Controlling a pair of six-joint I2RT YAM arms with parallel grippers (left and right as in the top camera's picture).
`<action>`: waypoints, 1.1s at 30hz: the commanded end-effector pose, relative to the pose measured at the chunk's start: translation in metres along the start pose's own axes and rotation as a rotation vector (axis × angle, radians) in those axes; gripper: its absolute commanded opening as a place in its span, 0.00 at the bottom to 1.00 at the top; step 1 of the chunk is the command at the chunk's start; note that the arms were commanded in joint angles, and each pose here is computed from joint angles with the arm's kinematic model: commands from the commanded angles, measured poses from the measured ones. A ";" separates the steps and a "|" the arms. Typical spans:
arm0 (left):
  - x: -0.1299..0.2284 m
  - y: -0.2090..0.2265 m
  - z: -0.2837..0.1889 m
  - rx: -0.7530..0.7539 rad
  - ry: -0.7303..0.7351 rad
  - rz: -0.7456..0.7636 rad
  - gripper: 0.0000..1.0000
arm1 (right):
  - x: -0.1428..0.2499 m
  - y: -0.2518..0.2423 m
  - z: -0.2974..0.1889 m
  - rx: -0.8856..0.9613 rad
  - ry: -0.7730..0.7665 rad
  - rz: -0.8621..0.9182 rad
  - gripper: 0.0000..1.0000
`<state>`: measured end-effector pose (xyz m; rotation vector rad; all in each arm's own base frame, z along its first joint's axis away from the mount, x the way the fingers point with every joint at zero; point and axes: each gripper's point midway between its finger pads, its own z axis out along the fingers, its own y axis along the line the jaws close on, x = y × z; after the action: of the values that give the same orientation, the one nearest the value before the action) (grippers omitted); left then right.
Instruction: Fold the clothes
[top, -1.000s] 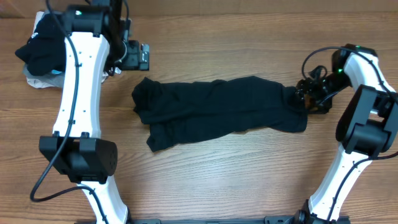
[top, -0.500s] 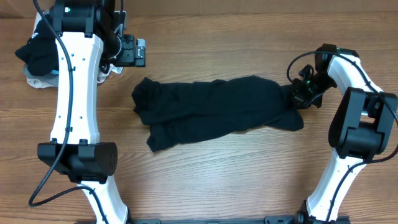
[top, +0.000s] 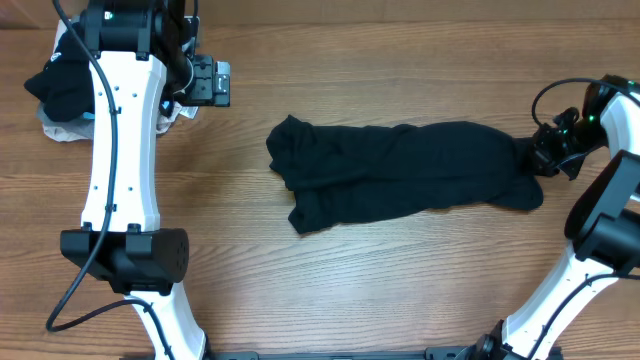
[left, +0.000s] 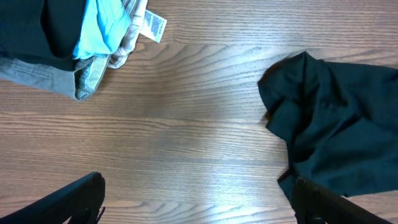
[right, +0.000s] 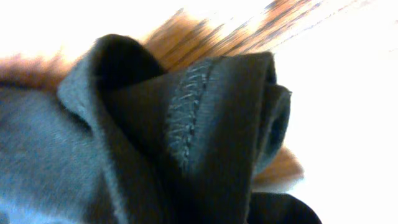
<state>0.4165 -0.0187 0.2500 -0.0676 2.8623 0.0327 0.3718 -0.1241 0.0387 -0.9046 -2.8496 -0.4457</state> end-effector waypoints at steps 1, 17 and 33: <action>-0.006 0.001 -0.007 -0.009 -0.034 -0.007 0.98 | 0.013 0.052 -0.056 -0.037 -0.131 -0.171 0.04; -0.007 0.001 -0.007 -0.008 -0.039 -0.007 1.00 | 0.109 0.170 -0.015 0.015 -0.007 -0.484 0.04; -0.013 -0.002 -0.006 0.007 -0.061 -0.008 1.00 | 0.193 0.250 0.014 -0.052 0.067 -0.723 0.31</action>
<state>0.4240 -0.0192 0.2522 -0.0679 2.8304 0.0279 0.3589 0.1607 0.1041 0.1290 -3.0203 -0.4923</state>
